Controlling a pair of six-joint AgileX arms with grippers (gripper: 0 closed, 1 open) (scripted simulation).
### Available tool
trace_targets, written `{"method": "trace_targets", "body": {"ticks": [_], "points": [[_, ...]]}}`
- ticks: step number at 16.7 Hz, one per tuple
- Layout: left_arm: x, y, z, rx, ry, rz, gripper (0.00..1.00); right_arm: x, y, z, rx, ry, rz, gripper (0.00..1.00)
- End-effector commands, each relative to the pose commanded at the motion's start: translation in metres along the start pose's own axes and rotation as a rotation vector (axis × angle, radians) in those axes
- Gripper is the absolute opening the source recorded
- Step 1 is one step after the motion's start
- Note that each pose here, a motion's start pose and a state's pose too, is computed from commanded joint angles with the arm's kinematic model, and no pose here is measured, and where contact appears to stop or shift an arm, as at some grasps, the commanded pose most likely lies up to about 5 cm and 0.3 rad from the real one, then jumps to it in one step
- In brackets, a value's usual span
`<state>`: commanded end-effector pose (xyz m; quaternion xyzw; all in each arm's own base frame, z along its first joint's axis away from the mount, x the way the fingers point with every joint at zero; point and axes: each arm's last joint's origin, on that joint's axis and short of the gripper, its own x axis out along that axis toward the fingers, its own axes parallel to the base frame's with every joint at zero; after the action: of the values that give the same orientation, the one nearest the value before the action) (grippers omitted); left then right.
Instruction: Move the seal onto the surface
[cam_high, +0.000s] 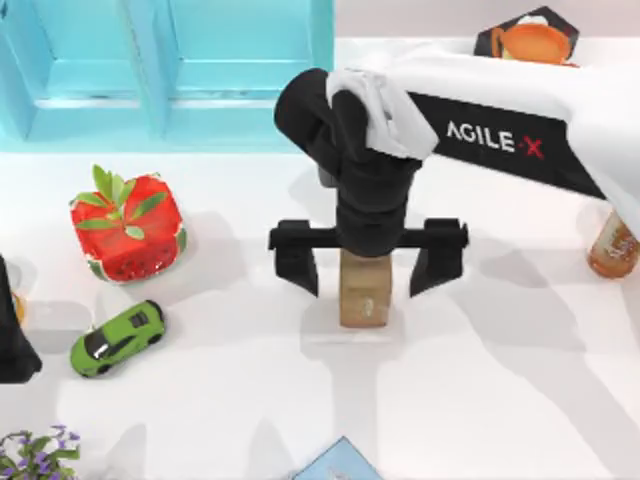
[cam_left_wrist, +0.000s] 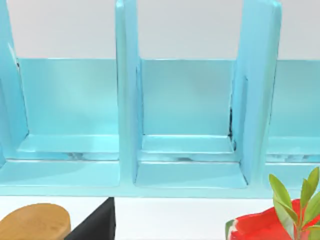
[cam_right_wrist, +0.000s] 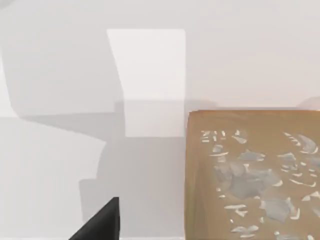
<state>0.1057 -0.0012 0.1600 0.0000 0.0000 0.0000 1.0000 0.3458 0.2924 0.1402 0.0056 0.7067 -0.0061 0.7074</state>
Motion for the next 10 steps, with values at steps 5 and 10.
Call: {"method": "trace_targets", "body": {"ticks": [5, 10], "points": [[0.0, 0.0, 0.0, 0.0, 0.0, 0.0, 1.0, -0.031, 0.009, 0.007, -0.002, 0.005, -0.004, 1.0], [0.0, 0.0, 0.0, 0.0, 0.0, 0.0, 1.0, -0.084, 0.013, 0.01, -0.003, 0.006, -0.006, 1.0]]}}
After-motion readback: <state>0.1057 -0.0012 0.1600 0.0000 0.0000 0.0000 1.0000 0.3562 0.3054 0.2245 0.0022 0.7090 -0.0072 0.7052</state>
